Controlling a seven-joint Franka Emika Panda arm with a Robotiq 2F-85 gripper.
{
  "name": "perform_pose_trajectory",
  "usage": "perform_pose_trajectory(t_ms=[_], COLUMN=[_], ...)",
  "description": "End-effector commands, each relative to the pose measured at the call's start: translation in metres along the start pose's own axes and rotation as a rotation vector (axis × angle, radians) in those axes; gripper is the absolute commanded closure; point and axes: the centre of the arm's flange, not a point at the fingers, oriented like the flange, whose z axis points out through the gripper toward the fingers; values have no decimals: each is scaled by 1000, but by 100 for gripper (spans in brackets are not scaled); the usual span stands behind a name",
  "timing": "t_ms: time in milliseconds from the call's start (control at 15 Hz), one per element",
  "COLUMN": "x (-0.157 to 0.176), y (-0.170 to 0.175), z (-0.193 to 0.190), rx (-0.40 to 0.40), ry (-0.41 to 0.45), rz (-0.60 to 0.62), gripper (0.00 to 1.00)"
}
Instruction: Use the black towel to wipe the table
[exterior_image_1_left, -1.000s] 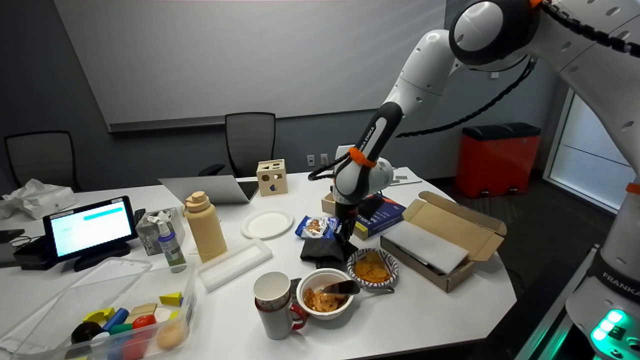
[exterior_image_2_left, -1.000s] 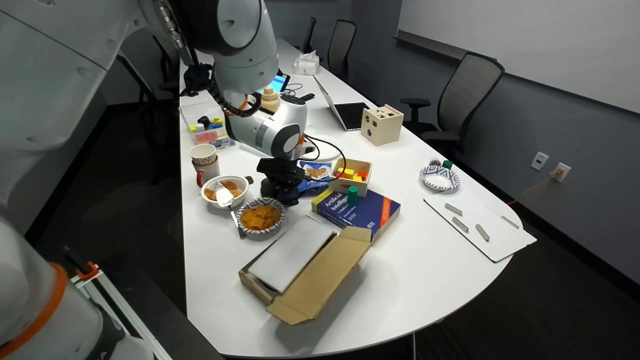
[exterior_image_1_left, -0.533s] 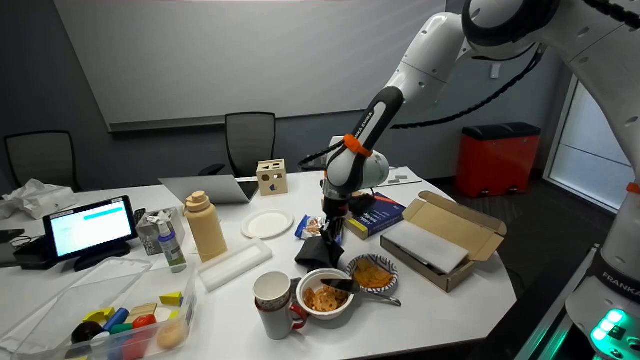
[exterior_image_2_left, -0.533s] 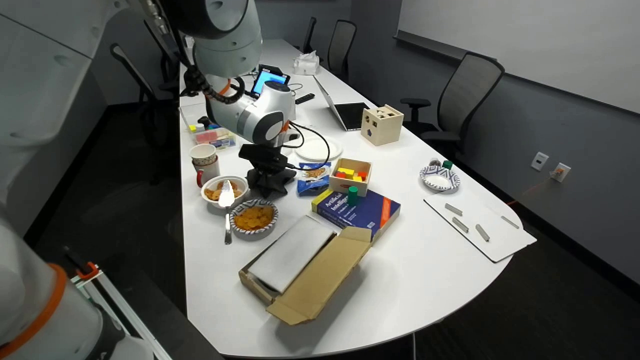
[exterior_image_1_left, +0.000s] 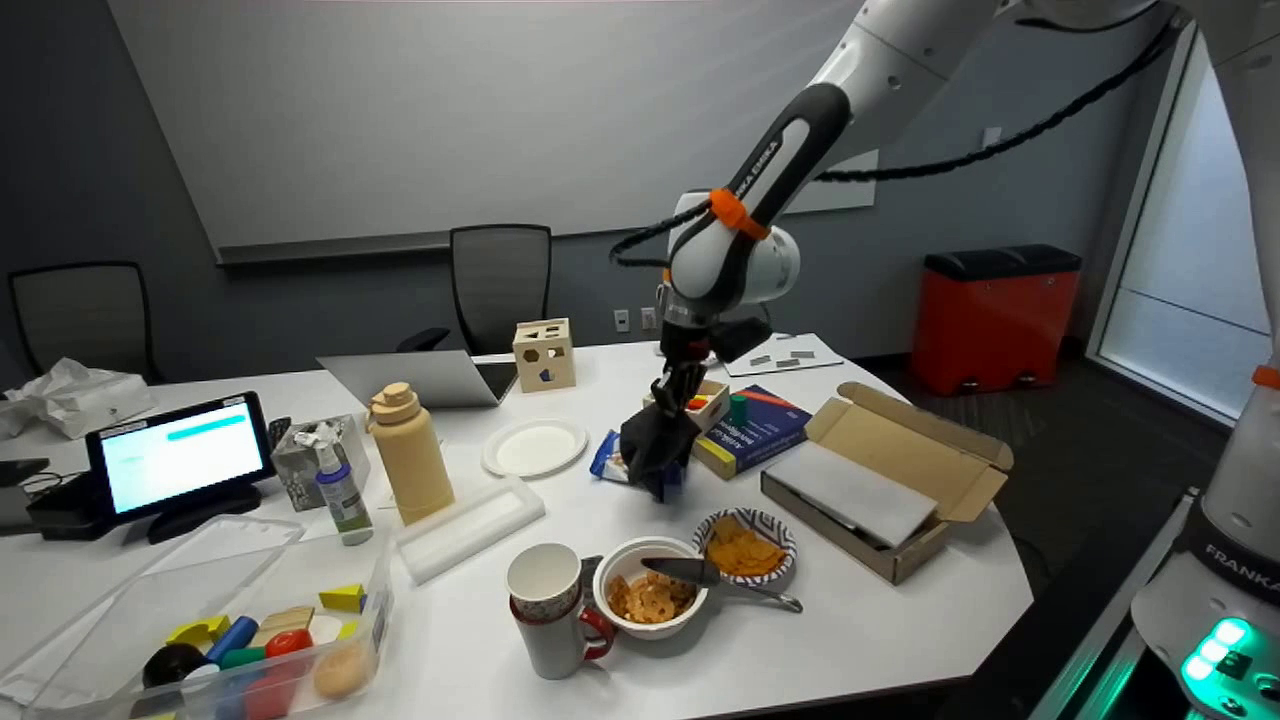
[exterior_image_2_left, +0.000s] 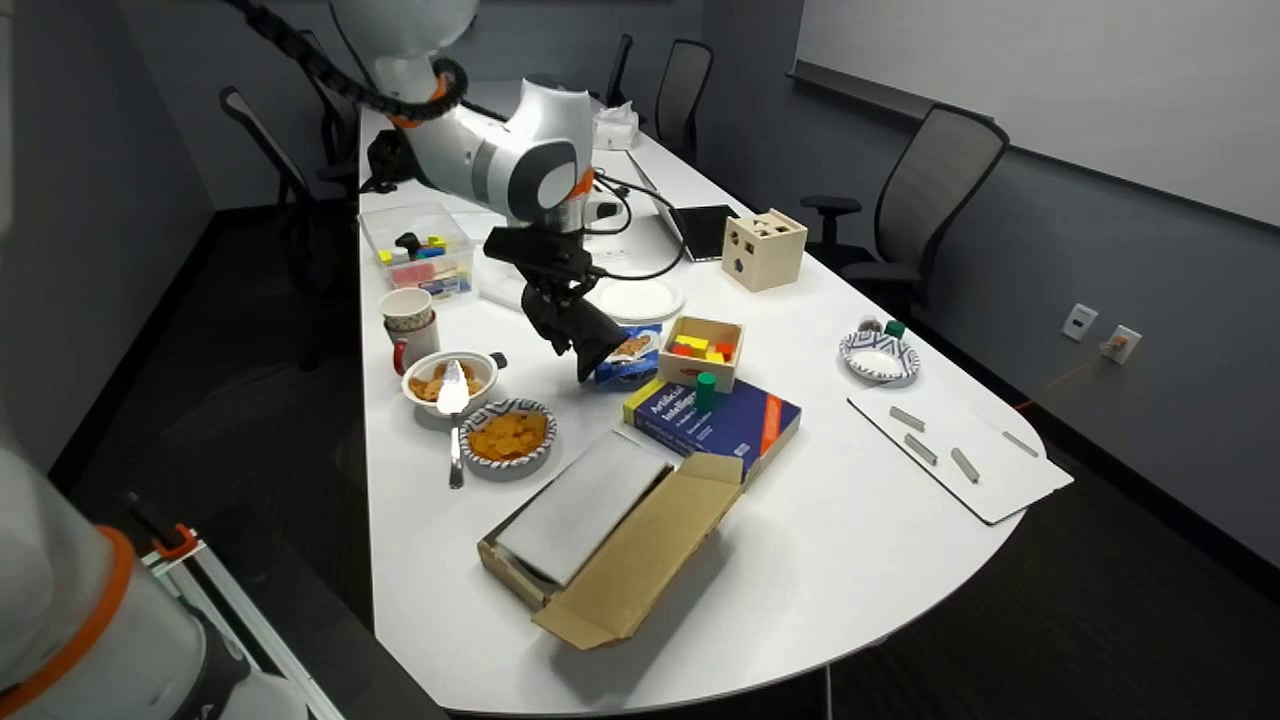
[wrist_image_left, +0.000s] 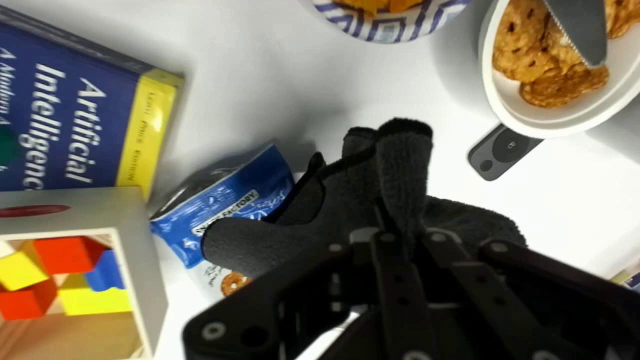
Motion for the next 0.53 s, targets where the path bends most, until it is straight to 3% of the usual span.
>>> perform_pose_trajectory(t_ms=[0,267,467], x=[-25,-35,-48], y=[16,55,92], z=[-90,-141,-132], rx=[-38,-110,-158], ry=[-69,-178,-266], rz=[74,206,313], gripper=[99,99,99])
